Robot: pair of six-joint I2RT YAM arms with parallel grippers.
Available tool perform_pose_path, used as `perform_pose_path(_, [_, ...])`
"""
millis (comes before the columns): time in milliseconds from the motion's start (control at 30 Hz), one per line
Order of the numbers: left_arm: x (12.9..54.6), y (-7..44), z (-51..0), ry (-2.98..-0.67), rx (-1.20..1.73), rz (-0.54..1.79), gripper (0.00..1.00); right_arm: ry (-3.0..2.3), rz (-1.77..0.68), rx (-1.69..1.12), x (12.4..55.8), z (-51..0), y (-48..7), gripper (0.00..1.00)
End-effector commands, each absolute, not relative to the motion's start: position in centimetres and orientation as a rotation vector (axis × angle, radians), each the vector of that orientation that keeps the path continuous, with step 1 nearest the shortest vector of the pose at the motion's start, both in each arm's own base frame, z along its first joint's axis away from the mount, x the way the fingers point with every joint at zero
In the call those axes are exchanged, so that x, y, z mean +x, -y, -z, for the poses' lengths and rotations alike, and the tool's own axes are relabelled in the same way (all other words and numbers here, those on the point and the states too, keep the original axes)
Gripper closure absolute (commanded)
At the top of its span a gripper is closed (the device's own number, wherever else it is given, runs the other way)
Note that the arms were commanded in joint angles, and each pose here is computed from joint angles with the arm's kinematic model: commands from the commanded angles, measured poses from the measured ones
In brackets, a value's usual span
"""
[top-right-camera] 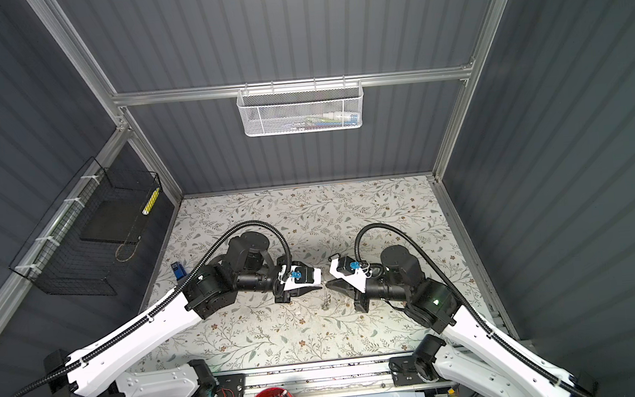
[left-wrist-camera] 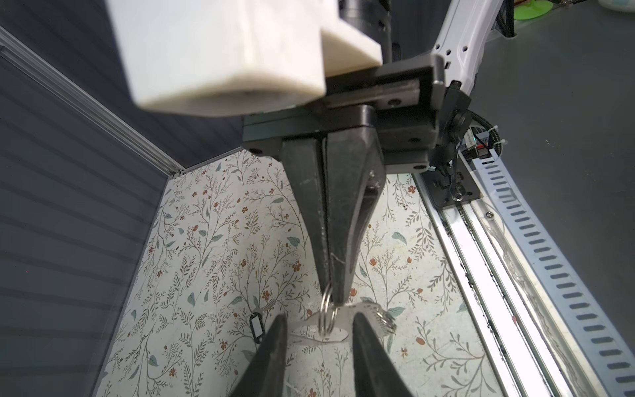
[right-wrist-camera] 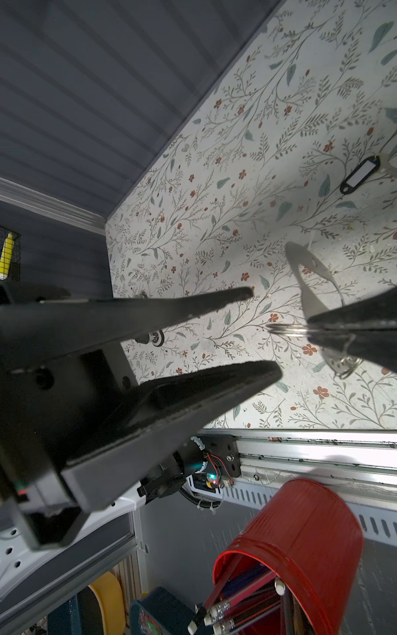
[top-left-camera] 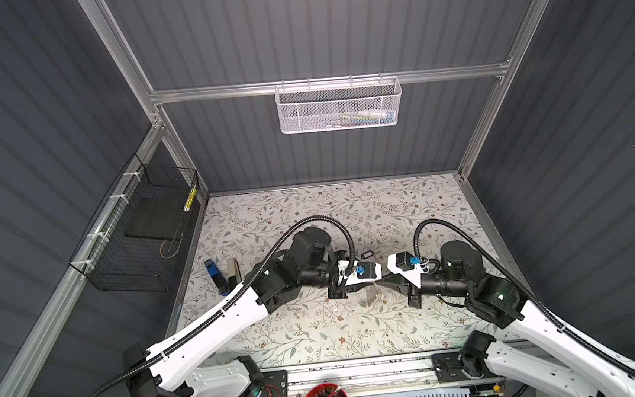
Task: Put the keys on the keyring
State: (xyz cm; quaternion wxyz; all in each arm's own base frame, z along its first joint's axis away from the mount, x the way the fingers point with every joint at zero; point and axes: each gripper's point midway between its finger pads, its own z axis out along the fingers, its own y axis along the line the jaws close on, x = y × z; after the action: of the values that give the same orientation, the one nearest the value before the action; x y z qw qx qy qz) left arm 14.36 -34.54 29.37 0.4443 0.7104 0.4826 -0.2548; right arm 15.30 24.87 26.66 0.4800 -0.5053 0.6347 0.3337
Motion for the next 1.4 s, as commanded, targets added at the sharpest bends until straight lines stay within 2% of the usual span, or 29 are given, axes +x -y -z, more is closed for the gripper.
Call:
perform_pose_path(0, [14.3,34.6,-29.8,-1.185,1.787,0.599,0.69,-1.497,-0.834,-1.237,14.9,-28.4,-25.1,1.0])
perform_pose_path(167, [14.3,34.9,-29.5,-1.186,1.796,0.596,0.73,-1.493,-0.845,-1.242,14.8,-28.5,-25.2,1.0])
perform_pose_path(333, [14.3,35.0,-29.0,-1.19,1.81,0.594,0.83,-1.483,-0.85,-1.242,14.7,-28.7,-25.2,1.0])
perform_pose_path(433, [14.2,35.0,-28.9,-1.192,1.816,0.599,0.84,-1.48,-0.849,-1.241,14.6,-28.8,-25.2,1.0])
perform_pose_path(600, [13.7,35.2,-28.9,-1.163,1.806,0.637,1.0,-1.472,-0.855,-1.243,14.5,-28.9,-25.3,1.0])
perform_pose_path(667, [13.5,35.3,-29.1,-1.159,1.794,0.656,1.0,-1.471,-0.846,-1.243,14.5,-28.8,-25.1,1.0])
perform_pose_path(733, [13.2,35.3,-29.5,-1.151,1.766,0.688,1.0,-1.455,-0.833,-1.235,14.4,-28.9,-24.9,0.86])
perform_pose_path(900, [12.5,35.5,-30.0,-1.121,1.698,0.796,1.0,-1.408,-0.755,-1.178,14.2,-29.5,-23.3,0.73])
perform_pose_path(1367, [13.3,34.7,-33.4,-1.043,1.395,1.14,1.0,-1.363,-0.803,-1.087,13.4,-29.6,-22.5,0.72])
